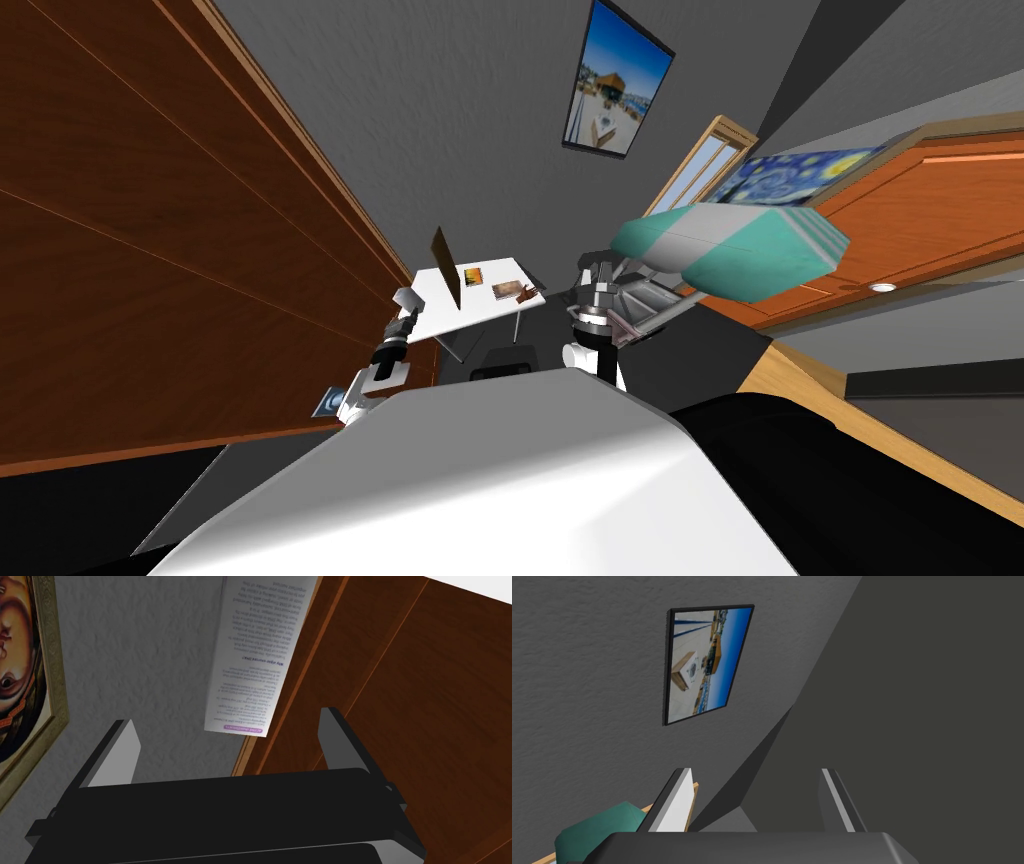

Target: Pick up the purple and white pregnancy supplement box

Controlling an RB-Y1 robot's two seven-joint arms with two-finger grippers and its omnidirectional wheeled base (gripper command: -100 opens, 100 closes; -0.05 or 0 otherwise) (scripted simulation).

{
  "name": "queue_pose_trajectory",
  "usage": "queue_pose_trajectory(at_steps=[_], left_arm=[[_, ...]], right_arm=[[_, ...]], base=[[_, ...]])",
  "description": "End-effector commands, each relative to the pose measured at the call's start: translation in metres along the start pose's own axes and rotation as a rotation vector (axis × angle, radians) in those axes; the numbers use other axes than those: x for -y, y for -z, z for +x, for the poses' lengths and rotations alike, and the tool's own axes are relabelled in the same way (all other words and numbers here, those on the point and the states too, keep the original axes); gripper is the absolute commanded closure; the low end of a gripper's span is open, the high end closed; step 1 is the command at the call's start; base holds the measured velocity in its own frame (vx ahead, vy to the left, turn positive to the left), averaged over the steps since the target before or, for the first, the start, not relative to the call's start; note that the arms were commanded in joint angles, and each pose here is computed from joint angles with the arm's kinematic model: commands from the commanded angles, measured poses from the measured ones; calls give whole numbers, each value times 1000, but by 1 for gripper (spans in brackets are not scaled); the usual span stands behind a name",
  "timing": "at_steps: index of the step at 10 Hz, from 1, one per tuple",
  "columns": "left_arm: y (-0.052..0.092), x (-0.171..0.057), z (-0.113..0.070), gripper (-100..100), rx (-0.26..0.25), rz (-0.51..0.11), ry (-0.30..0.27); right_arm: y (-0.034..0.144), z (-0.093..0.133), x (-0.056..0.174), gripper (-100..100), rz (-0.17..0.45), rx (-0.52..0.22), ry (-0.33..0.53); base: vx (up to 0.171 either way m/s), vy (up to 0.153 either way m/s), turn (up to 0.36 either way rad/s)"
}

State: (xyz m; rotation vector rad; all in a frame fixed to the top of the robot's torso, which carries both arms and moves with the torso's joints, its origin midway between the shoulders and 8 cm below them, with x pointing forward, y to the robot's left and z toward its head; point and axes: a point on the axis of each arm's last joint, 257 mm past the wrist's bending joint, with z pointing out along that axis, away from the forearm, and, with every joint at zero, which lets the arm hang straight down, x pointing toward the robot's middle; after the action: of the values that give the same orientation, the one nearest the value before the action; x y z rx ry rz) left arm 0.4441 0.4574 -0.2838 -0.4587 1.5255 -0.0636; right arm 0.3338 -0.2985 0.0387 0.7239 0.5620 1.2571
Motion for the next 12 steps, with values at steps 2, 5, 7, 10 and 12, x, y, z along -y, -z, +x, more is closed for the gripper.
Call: queue_pose_trajectory(at_steps=[2, 5, 7, 10, 12], left_arm=[[-11, 2, -12, -100, 16, 14, -73], [-17, -15, -21, -100, 29, 10, -75], [-15, -20, -13, -100, 12, -1, -73], [-29, -47, -39, -100, 49, -4, -99], [-25, -59, -22, -100, 14, -28, -91]], right_arm=[[0, 0, 0, 0, 0, 0, 0], [0, 0, 0, 0, 0, 0, 0], [0, 0, 0, 0, 0, 0, 0], [0, 0, 0, 0, 0, 0, 0], [0, 0, 0, 0, 0, 0, 0]], base=[[111, 60, -24], [13, 1, -44], [-19, -38, -19], [-21, -57, -88], [-17, -32, -24]])
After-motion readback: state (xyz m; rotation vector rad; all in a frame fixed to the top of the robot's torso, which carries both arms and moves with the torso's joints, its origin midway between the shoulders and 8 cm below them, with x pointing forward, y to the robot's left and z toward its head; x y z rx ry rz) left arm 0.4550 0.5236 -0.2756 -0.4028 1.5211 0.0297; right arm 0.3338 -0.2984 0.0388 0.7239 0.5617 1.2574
